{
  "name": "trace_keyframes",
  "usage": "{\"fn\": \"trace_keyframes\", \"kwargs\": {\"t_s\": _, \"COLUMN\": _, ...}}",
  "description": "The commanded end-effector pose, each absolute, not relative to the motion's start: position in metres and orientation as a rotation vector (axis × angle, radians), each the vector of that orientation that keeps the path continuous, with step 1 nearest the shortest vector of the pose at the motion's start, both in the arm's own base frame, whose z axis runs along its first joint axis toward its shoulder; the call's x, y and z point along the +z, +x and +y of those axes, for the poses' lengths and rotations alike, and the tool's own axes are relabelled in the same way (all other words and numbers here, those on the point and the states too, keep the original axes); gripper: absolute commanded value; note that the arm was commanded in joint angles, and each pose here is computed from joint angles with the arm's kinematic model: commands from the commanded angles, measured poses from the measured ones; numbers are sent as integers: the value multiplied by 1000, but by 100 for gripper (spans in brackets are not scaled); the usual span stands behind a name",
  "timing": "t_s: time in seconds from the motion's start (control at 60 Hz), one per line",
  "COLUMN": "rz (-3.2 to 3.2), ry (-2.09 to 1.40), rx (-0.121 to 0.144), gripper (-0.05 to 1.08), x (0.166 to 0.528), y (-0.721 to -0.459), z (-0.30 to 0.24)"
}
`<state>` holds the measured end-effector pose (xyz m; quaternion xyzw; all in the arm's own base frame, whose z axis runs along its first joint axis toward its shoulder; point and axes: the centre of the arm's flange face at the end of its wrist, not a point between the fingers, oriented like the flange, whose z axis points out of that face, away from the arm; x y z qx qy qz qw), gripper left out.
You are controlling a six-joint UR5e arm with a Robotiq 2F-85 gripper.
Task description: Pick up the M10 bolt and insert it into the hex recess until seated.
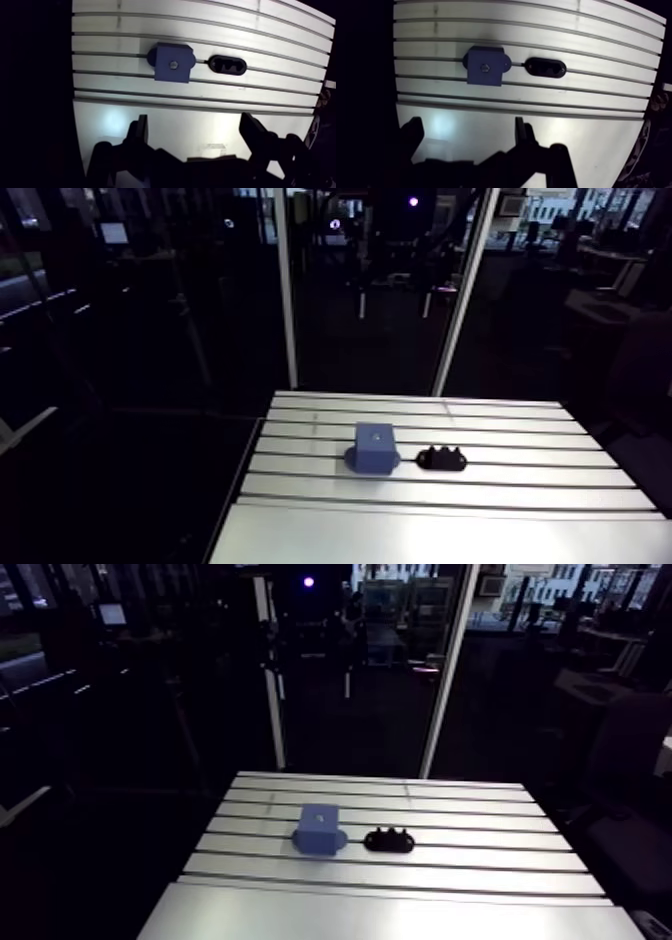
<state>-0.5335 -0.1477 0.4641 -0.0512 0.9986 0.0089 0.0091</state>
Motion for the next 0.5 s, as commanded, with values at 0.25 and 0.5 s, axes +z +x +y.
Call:
{"fn": "trace_keyframes", "kwargs": {"t_s": 0.25, "rz": 3145, "ry": -134, "rx": 23, "gripper": 1, "x": 489, "y": -527, "z": -139}}
{"fn": "trace_keyframes", "kwargs": {"t_s": 0.5, "rz": 3145, "ry": -75, "rx": 35, "gripper": 1, "x": 495, "y": -526, "z": -110}}
